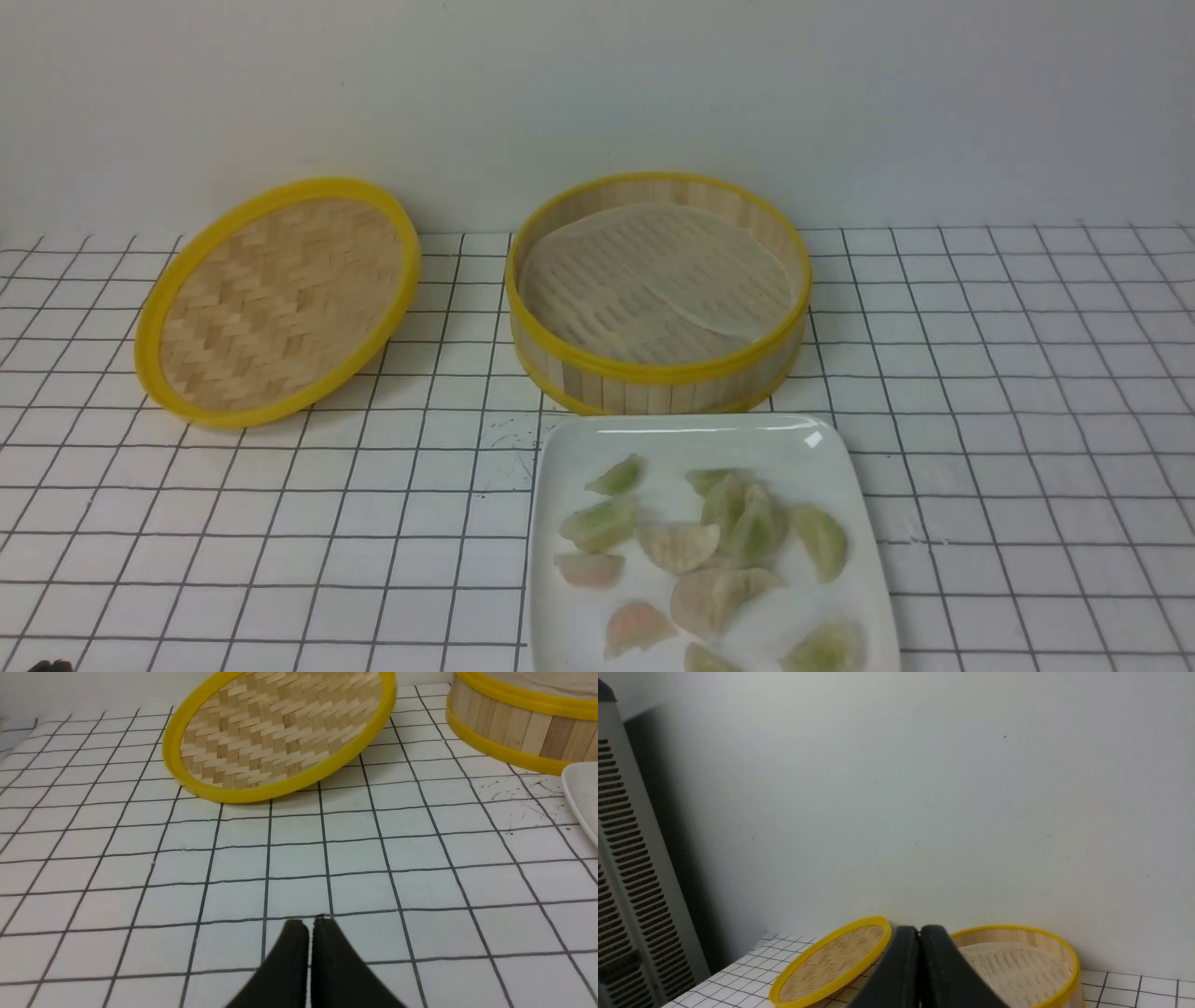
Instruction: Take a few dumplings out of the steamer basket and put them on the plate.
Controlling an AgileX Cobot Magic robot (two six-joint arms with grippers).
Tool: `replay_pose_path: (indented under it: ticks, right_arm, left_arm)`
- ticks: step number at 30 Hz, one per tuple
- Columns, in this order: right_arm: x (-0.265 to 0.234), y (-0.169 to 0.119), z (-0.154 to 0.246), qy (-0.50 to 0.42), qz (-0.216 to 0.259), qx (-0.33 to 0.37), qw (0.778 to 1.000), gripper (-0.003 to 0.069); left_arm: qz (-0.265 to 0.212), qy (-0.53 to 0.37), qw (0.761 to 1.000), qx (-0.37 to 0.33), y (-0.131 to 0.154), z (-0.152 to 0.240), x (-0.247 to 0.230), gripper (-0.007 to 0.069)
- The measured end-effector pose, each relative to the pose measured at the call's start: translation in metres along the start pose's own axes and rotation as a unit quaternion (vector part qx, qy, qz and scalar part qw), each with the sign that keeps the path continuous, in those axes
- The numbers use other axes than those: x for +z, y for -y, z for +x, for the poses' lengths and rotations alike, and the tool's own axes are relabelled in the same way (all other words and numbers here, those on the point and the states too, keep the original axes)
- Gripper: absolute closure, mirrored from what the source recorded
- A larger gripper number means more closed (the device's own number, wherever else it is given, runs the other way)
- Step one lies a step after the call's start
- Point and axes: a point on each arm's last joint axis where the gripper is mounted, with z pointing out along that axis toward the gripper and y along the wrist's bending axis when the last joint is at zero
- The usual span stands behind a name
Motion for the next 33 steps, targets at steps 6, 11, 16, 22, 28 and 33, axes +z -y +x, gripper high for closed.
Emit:
replay_pose_path:
  ticks: [6, 11, 16, 22, 28, 33]
  right_arm:
    - [0.0, 0.0, 0.0, 0.0, 0.0, 0.0, 1.0, 0.0673]
    - [0.0, 0.0, 0.0, 0.0, 0.0, 0.0, 1.0, 0.0673]
    - [0.004, 0.001, 0.006, 0.007, -0.005, -0.044, 0.999, 0.0673]
    - [0.013, 0.005, 0.028, -0.011, -0.005, -0.076, 0.997, 0.0673]
    - [0.023, 0.02, 0.069, -0.064, 0.075, -0.094, 0.991, 0.0673]
    - [0.024, 0.046, 0.118, -0.131, 0.206, -0.118, 0.963, 0.0673]
  left_arm:
    - [0.0, 0.0, 1.0, 0.0, 0.0, 0.0, 0.0, 0.0631]
    - [0.0, 0.0, 1.0, 0.0, 0.0, 0.0, 0.0, 0.0631]
    - [0.0, 0.0, 1.0, 0.0, 0.0, 0.0, 0.0, 0.0631]
    - [0.0, 0.0, 1.0, 0.0, 0.0, 0.0, 0.0, 0.0631]
    - [0.0, -0.001, 1.0, 0.0, 0.0, 0.0, 0.0, 0.0631]
    - [0.0, -0.001, 1.0, 0.0, 0.0, 0.0, 0.0, 0.0631]
